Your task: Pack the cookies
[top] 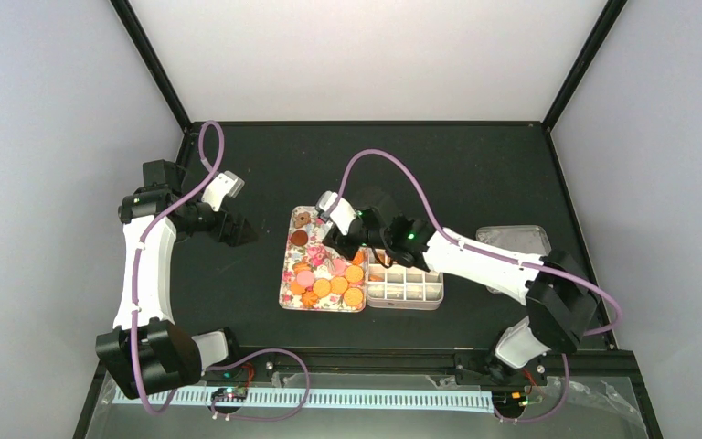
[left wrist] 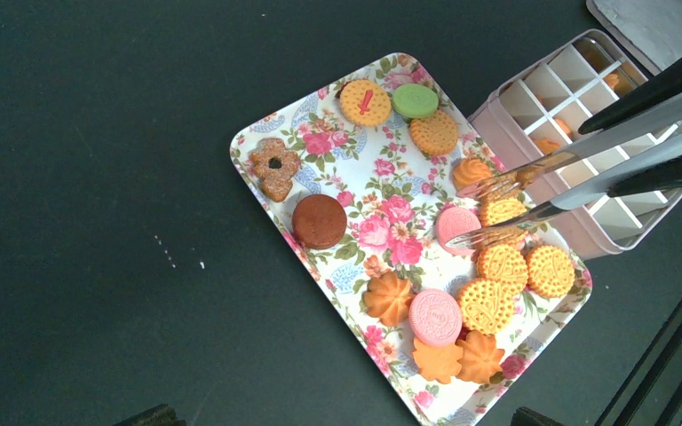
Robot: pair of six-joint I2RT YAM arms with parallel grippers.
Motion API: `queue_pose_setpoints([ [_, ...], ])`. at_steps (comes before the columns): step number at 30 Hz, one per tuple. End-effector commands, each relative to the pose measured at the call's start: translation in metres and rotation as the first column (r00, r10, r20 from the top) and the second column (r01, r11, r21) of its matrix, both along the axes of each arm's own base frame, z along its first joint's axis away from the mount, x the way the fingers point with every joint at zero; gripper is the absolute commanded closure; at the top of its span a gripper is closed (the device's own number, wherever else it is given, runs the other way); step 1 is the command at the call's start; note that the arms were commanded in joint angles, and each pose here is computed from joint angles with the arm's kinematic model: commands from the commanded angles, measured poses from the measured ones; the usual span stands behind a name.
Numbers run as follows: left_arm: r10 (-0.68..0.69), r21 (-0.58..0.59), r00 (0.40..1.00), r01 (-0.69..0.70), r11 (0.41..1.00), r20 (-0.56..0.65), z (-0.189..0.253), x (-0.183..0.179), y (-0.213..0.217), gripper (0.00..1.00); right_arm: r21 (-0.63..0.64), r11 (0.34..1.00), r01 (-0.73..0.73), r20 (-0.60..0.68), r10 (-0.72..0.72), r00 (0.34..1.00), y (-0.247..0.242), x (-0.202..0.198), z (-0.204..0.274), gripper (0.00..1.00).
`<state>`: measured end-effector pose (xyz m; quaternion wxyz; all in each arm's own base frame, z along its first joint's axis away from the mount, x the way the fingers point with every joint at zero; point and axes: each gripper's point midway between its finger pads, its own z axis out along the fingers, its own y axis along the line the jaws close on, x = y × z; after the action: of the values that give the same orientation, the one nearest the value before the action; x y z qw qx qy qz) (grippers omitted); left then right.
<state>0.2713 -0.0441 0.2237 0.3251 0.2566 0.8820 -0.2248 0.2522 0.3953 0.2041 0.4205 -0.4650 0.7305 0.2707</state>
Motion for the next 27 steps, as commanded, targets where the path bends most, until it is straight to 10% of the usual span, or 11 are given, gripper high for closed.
queue_pose_setpoints([
  [1, -0.020, -0.001, 0.999, 0.020, 1.000, 0.043, 0.016, -0.002, -0.002, 0.01, 0.021, 1.000, -0.008, 0.009, 0.008, 1.000, 0.008, 0.005, 0.001, 0.68],
  [12, -0.018, 0.001, 0.999, 0.018, 1.000, 0.043, 0.015, 0.000, -0.001, 0.01, -0.044, 0.999, 0.015, -0.007, -0.015, 1.000, 0.006, 0.012, -0.029, 0.68],
  [19, -0.018, 0.002, 0.999, 0.018, 1.000, 0.045, 0.016, 0.000, -0.001, 0.01, 0.009, 1.000, 0.030, 0.009, -0.030, 1.000, 0.005, 0.012, -0.004, 0.95],
  [27, -0.020, -0.002, 0.999, 0.020, 1.000, 0.048, 0.016, -0.001, -0.002, 0.01, 0.077, 0.997, 0.026, 0.041, -0.029, 0.999, 0.002, 0.008, 0.033, 0.99],
])
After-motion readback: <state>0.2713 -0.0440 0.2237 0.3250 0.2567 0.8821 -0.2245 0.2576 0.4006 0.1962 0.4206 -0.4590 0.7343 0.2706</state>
